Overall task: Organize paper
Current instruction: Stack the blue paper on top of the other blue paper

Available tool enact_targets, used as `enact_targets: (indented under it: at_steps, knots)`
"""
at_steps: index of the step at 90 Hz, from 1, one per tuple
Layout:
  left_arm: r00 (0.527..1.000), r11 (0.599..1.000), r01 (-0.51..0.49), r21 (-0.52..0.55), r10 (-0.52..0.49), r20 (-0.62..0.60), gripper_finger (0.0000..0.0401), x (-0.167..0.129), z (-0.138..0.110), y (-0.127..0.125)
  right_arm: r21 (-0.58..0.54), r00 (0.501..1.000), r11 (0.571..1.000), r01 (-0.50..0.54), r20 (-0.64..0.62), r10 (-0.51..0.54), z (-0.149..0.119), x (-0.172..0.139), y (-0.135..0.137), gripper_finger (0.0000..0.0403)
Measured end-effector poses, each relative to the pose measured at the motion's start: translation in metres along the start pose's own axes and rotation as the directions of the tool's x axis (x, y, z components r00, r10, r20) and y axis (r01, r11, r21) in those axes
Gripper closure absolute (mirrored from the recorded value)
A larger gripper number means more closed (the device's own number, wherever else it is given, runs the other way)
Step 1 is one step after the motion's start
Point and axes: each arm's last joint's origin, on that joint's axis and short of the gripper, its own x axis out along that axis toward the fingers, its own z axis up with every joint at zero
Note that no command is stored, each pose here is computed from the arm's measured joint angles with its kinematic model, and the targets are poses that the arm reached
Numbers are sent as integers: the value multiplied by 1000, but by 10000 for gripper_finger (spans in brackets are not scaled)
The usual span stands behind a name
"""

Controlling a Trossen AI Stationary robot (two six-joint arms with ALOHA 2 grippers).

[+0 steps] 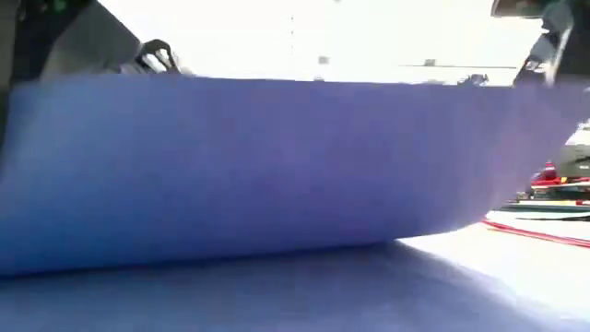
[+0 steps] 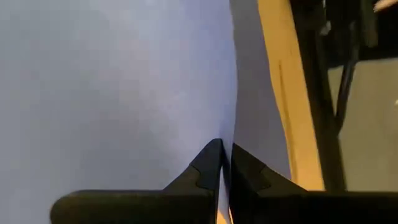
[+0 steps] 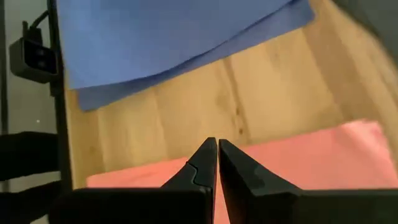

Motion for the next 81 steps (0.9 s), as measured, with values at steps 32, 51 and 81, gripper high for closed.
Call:
enact_targets:
  at_steps: [32,51,81]
  knots:
    - [999,995,-30,94,34,-42,401,-16,7,-2,76,1000,997,20,5,-21,-6,-1,3,403]
    - [999,990,-26,135,28,-14,401,-19,13,1,106,999,994,30,21,-33,-6,-1,2,403]
    - [1000,978,7,210,-8,5,399,-19,15,-5,110,998,993,48,34,-52,-4,-1,0,403]
